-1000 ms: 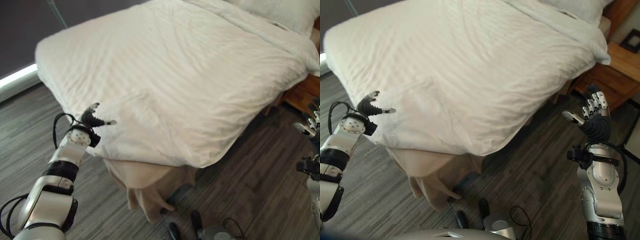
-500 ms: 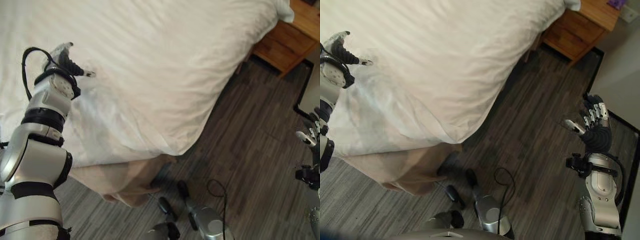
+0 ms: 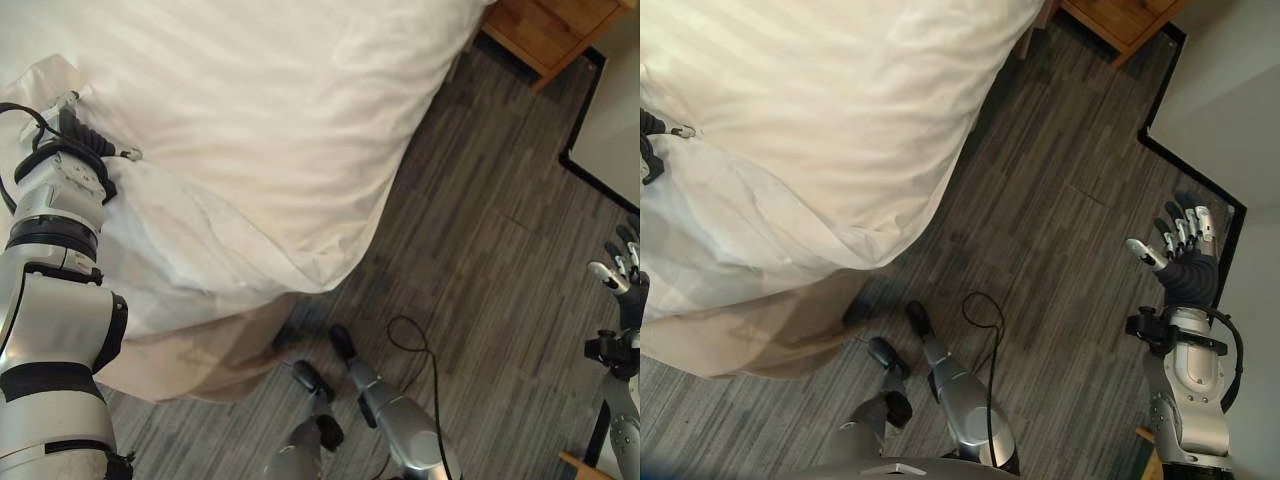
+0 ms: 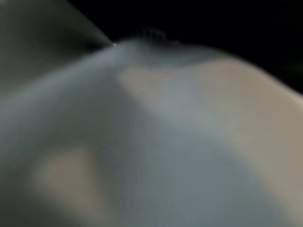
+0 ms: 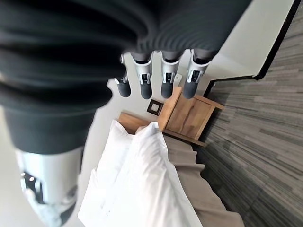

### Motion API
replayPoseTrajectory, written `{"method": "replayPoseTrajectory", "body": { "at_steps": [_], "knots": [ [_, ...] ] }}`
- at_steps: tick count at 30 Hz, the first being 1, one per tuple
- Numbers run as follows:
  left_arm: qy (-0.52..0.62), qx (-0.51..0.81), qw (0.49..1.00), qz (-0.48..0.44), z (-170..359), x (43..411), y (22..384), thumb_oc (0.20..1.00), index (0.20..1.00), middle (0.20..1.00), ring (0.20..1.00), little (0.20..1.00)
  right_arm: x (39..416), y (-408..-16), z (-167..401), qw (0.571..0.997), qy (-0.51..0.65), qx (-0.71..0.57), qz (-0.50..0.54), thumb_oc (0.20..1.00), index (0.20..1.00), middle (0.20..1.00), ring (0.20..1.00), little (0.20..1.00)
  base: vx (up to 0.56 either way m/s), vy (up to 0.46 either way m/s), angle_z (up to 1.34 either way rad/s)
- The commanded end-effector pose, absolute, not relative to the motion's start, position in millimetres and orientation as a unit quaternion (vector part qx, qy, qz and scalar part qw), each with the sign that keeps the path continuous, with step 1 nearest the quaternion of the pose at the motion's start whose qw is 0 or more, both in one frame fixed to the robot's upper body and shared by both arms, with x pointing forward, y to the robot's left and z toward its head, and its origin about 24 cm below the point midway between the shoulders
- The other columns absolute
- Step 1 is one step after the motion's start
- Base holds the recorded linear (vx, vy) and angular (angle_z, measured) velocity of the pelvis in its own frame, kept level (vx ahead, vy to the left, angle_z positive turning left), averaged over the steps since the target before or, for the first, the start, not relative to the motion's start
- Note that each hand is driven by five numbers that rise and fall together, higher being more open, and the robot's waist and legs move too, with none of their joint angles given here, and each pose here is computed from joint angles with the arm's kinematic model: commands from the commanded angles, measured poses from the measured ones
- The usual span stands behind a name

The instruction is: Making the bed.

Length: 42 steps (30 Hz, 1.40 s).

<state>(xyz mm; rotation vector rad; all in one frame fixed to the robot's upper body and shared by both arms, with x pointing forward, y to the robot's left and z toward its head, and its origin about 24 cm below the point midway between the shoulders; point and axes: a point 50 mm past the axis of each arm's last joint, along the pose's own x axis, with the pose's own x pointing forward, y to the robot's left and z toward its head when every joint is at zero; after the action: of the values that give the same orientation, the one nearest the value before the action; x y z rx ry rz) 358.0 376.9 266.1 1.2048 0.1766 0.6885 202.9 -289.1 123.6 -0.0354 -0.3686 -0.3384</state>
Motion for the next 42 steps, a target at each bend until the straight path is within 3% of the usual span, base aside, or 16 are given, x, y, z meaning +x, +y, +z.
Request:
{"method": "replayPoseTrajectory", "body": {
  "at_steps": [1, 3, 4, 5, 13, 18, 23, 25, 27, 29, 30, 34, 42],
  "knots": [
    [0.113, 0.586, 0.711, 0.371, 282.1, 333.7, 406.8, 1.000, 1.000, 1.000, 1.000, 1.000, 192.2, -302.2, 150.2, 0.944, -0.262, -0.015, -0.200, 1.000, 1.000, 1.000, 1.000, 1.000, 0.02, 0.003, 0.03],
    [0.135, 0.580, 0.719, 0.358, 268.4, 333.1, 409.6, 1.000, 1.000, 1.000, 1.000, 1.000, 193.2, -302.7, 154.4, 0.944, -0.268, -0.017, -0.192, 1.000, 1.000, 1.000, 1.000, 1.000, 0.02, 0.000, 0.07],
    [0.141, 0.576, 0.723, 0.354, 263.7, 333.4, 409.7, 0.652, 0.652, 0.652, 0.652, 0.652, 193.2, -302.2, 155.8, 0.944, -0.271, -0.018, -0.189, 1.000, 1.000, 1.000, 1.000, 1.000, 0.01, -0.001, 0.04],
    [0.146, 0.574, 0.727, 0.348, 259.8, 334.7, 408.6, 0.200, 0.200, 0.200, 0.200, 0.200, 193.7, -302.0, 158.0, 0.943, -0.274, -0.021, -0.186, 1.000, 1.000, 1.000, 1.000, 1.000, 0.01, -0.001, 0.06],
    [0.153, 0.506, 0.792, 0.305, 214.8, 348.6, 390.0, 0.200, 0.200, 0.200, 0.200, 0.200, 192.7, -304.8, 164.6, 0.937, -0.290, -0.021, -0.194, 1.000, 1.000, 1.000, 1.000, 1.000, 0.00, -0.014, 0.09],
    [0.200, 0.479, 0.813, 0.263, 142.5, 333.4, 389.0, 0.200, 0.200, 0.200, 0.200, 0.200, 192.0, -305.9, 161.0, 0.938, -0.279, -0.030, -0.203, 1.000, 1.000, 1.000, 1.000, 1.000, -0.01, -0.027, 0.00],
    [0.337, 0.449, 0.812, 0.162, 13.1, 264.0, 377.8, 0.200, 0.200, 0.200, 0.200, 0.200, 192.9, -314.0, 161.8, 0.937, -0.265, -0.050, -0.221, 1.000, 1.000, 1.000, 1.000, 1.000, 0.00, -0.046, -0.07],
    [0.449, 0.421, 0.784, 0.078, -64.3, 197.8, 352.6, 0.200, 0.200, 0.200, 0.200, 0.200, 196.2, -316.5, 161.9, 0.939, -0.258, -0.057, -0.222, 1.000, 1.000, 1.000, 1.000, 1.000, 0.00, -0.053, 0.20],
    [0.485, 0.412, 0.770, 0.049, -85.3, 174.8, 342.2, 0.200, 0.200, 0.200, 0.200, 0.200, 197.7, -316.7, 162.2, 0.940, -0.255, -0.062, -0.219, 1.000, 1.000, 1.000, 1.000, 1.000, 0.01, -0.035, 0.29],
    [0.585, 0.379, 0.716, -0.029, -131.8, 101.8, 312.8, 0.200, 0.200, 0.200, 0.200, 0.200, 199.2, -317.8, 159.6, 0.943, -0.244, -0.070, -0.216, 1.000, 1.000, 1.000, 1.000, 1.000, 0.01, -0.053, 0.33],
    [0.585, 0.379, 0.716, -0.029, -132.1, 101.3, 312.4, 0.200, 0.200, 0.200, 0.200, 0.200, 199.1, -317.8, 159.6, 0.943, -0.244, -0.071, -0.215, 1.000, 1.000, 1.000, 1.000, 1.000, 0.00, -0.050, 0.24],
    [0.662, 0.334, 0.659, -0.123, -162.0, 25.8, 269.4, 0.200, 0.200, 0.200, 0.200, 0.200, 196.0, -326.7, 155.2, 0.943, -0.222, -0.094, -0.230, 1.000, 1.000, 1.000, 1.000, 1.000, 0.00, -0.058, 0.27],
    [0.671, 0.305, 0.646, -0.200, -174.2, -1.1, 225.7, 0.200, 0.200, 0.200, 0.200, 0.200, 184.9, -336.8, 146.3, 0.936, -0.207, -0.089, -0.269, 1.000, 1.000, 1.000, 1.000, 1.000, -0.03, -0.053, 0.33]
  ]
}}
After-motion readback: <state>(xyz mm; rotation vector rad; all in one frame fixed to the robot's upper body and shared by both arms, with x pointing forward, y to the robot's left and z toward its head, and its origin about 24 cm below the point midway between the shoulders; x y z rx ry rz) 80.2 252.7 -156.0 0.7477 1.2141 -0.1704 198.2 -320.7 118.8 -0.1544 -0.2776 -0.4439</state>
